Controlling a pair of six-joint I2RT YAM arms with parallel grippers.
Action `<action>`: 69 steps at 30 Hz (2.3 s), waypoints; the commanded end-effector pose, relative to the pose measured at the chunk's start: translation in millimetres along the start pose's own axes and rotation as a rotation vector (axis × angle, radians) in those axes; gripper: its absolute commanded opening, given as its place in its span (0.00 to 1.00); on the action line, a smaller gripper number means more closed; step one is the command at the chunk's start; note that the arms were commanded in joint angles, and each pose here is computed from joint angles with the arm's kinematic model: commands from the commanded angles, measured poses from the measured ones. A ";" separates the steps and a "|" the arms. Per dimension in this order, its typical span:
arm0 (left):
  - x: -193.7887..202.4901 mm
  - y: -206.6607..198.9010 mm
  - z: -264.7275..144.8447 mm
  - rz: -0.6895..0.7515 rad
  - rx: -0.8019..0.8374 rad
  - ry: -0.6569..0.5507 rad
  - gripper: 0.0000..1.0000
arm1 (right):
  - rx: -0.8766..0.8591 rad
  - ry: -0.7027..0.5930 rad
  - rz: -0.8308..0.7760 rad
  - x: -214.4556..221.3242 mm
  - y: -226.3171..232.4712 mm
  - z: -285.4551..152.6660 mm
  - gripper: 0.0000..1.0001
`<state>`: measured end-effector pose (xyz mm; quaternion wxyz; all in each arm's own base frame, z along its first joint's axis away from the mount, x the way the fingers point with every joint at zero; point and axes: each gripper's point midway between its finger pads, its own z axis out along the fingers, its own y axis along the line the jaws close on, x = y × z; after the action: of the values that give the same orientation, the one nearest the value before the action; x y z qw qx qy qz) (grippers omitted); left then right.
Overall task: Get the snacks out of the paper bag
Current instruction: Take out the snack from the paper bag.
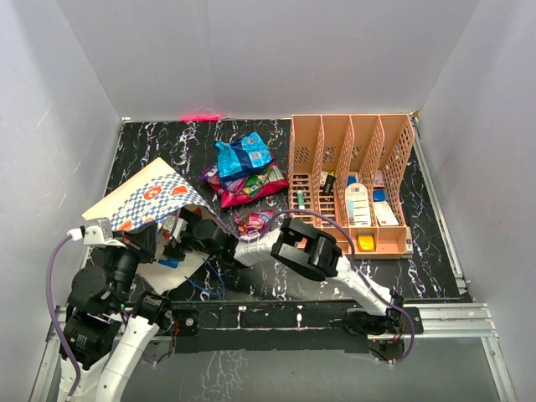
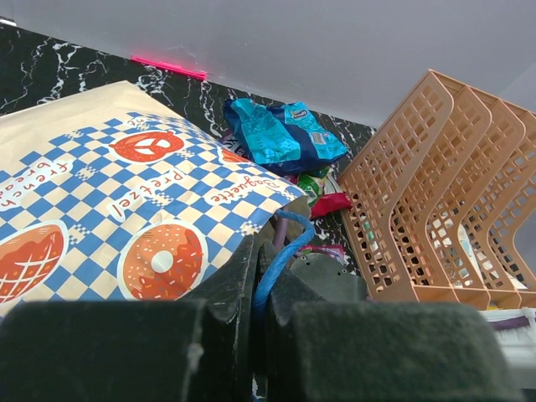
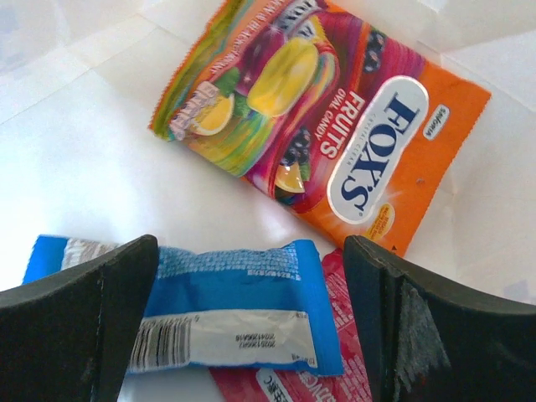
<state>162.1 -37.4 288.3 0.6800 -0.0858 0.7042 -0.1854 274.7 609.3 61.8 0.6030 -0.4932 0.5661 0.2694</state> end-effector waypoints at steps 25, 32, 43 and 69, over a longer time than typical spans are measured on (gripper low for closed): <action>-40.3 -37.5 7.6 -0.013 0.102 0.008 0.00 | -0.299 -0.110 -0.949 -22.7 6.2 43.4 0.82; -43.3 -44.4 9.1 -0.014 0.130 0.009 0.00 | -0.288 -0.041 -1.048 -5.9 -8.1 55.7 0.87; -46.2 -58.9 12.6 -0.019 0.180 0.051 0.00 | -0.640 -0.066 -1.038 -7.3 30.0 29.8 0.90; -37.9 -42.7 -2.5 -0.093 0.092 0.088 0.00 | -0.232 -0.115 -1.035 -30.0 -56.1 79.8 0.25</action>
<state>162.9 -78.4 319.7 0.6142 -0.0475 0.7421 -0.2642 337.1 669.6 60.7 0.5883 -0.7845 0.1901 0.0471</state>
